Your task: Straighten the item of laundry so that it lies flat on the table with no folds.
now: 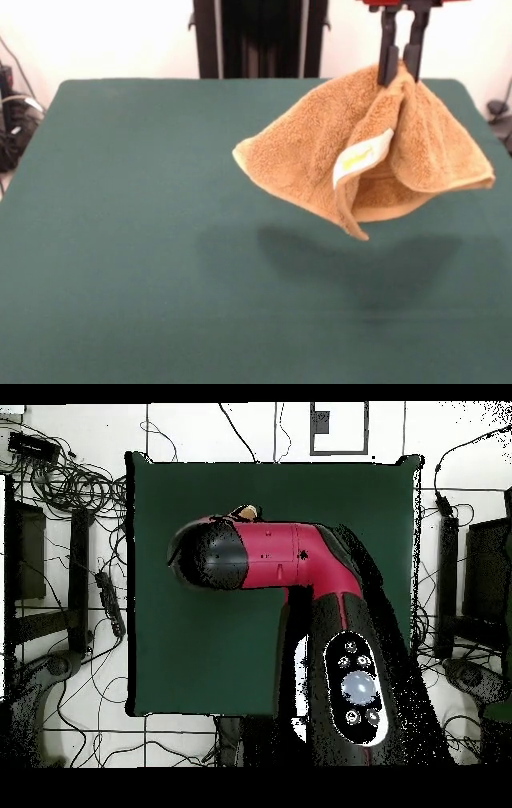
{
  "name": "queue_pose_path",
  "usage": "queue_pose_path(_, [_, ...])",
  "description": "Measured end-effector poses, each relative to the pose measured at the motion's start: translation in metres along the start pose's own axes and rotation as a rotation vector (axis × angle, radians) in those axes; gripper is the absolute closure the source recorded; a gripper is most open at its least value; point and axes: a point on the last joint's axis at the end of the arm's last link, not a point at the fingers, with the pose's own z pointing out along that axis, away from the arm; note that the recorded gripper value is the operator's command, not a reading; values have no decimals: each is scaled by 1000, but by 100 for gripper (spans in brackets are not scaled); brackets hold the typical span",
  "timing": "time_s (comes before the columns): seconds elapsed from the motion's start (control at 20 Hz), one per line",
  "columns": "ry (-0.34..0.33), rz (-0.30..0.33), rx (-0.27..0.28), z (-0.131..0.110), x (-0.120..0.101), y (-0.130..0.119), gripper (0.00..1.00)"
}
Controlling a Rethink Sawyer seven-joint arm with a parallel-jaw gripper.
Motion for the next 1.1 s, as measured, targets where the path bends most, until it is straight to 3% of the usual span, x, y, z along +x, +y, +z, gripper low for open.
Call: queue_pose_path(1.1, [-61,-1,2,-9,-29,-8,100])
